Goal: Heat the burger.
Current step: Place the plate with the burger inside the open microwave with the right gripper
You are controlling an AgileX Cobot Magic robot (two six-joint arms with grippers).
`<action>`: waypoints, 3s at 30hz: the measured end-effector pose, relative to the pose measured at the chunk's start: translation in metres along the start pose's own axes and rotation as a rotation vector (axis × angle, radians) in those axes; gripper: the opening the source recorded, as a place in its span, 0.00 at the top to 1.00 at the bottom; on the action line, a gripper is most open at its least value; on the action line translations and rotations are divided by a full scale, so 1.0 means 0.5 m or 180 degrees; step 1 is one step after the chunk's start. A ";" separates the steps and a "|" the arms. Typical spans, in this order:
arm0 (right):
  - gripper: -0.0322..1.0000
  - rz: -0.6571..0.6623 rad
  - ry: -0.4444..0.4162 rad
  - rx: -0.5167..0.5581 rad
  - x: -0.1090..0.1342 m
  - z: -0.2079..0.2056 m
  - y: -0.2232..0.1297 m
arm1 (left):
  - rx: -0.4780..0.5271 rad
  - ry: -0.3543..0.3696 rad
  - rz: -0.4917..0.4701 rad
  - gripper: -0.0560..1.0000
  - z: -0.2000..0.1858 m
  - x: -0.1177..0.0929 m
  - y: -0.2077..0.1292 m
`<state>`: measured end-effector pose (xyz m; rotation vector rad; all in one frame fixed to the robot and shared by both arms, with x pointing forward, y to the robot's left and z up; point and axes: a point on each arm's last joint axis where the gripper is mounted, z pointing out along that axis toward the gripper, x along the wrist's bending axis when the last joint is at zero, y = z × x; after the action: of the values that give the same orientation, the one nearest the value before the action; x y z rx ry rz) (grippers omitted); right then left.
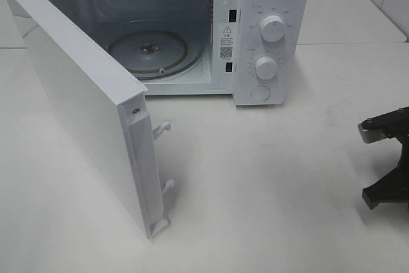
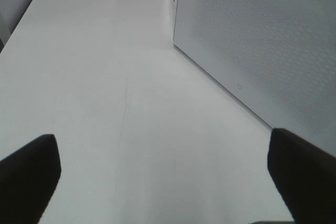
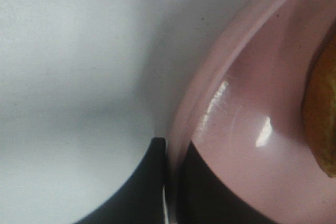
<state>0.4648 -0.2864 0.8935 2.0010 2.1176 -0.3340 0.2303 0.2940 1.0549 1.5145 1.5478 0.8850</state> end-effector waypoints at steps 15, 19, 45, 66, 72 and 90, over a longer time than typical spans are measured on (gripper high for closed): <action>0.94 -0.0284 -0.0388 -0.0168 0.039 -0.043 -0.016 | 0.0000 0.0000 0.0000 0.01 0.000 0.000 0.000; 0.94 -0.0344 -0.0484 -0.0250 0.040 -0.067 -0.025 | 0.0000 0.0000 0.0000 0.01 0.000 0.000 0.000; 0.94 -0.0983 -0.0461 -0.0880 0.092 -0.177 -0.085 | 0.0000 0.0000 0.0000 0.01 0.000 0.000 0.000; 0.94 -0.1959 -0.0488 -0.1126 0.135 -0.195 -0.179 | 0.0000 0.0000 0.0000 0.01 0.000 0.000 0.000; 0.94 -0.2258 -0.0500 -0.1226 0.155 -0.201 -0.194 | 0.0000 0.0000 0.0000 0.01 0.000 0.000 0.000; 0.94 -0.3735 -0.0677 -0.1381 0.178 -0.208 -0.202 | 0.0000 0.0000 0.0000 0.01 0.000 0.000 0.000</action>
<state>0.3591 -0.1754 0.9676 0.3313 2.6481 -0.1934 0.2303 0.2940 1.0549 1.5145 1.5478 0.8850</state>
